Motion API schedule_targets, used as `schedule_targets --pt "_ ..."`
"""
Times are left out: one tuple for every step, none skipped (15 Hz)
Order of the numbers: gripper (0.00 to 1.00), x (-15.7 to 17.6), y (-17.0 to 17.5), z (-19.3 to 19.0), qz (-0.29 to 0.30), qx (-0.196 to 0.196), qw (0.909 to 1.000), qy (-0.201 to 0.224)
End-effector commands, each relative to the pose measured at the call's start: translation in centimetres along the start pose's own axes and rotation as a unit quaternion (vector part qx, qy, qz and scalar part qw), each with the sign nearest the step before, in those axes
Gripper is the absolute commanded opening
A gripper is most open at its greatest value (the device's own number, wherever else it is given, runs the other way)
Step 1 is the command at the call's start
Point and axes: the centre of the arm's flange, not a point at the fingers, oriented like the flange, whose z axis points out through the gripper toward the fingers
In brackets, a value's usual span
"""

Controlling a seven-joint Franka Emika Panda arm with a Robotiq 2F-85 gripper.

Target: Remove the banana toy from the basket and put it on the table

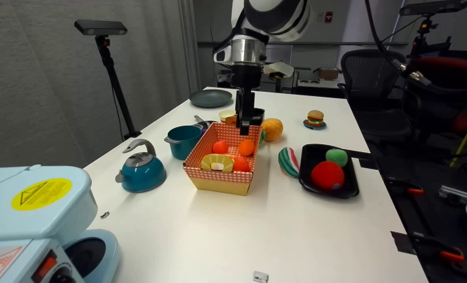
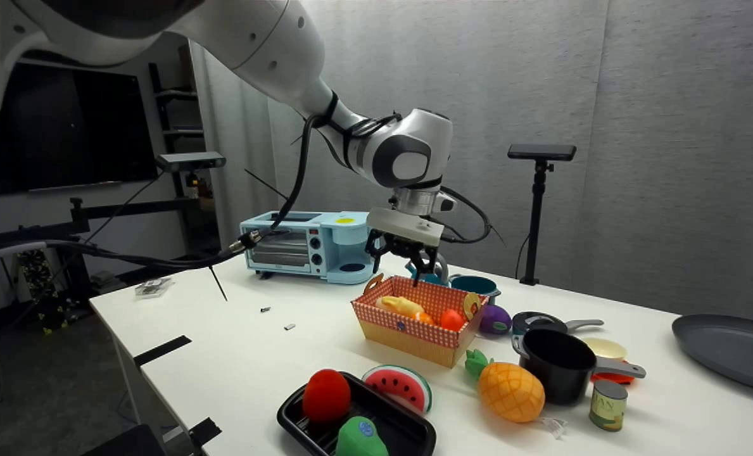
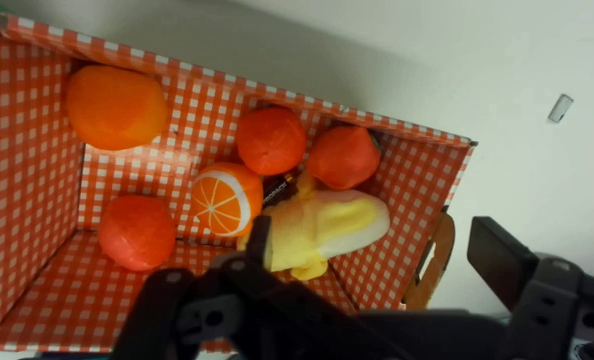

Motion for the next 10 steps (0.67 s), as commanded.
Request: schedule_targets --pt "1.00 2.3 2.1 2.7 -0.004 -0.014 0.9999 0.004" --pt "1.00 2.5 2.4 3.5 -0.006 -0.016 0.9999 0.002" --pt "1.00 2.8 2.7 4.5 -0.008 -0.017 0.9998 -0.001" --pt "1.00 3.1 2.9 5.3 -0.011 -0.019 0.9997 -0.005" --pt "1.00 3.4 3.1 6.1 -0.015 -0.020 0.9997 -0.009" --pt "1.00 3.7 3.3 6.6 -0.018 -0.021 0.9996 -0.012" --pt "1.00 4.0 3.4 7.1 -0.023 -0.020 0.9994 -0.015" --pt "1.00 4.4 3.6 7.7 -0.030 -0.019 0.9992 -0.017" --pt "1.00 4.9 3.6 8.1 -0.036 -0.019 0.9990 -0.020" --pt "1.00 5.5 3.6 8.5 -0.041 -0.020 0.9988 -0.019"
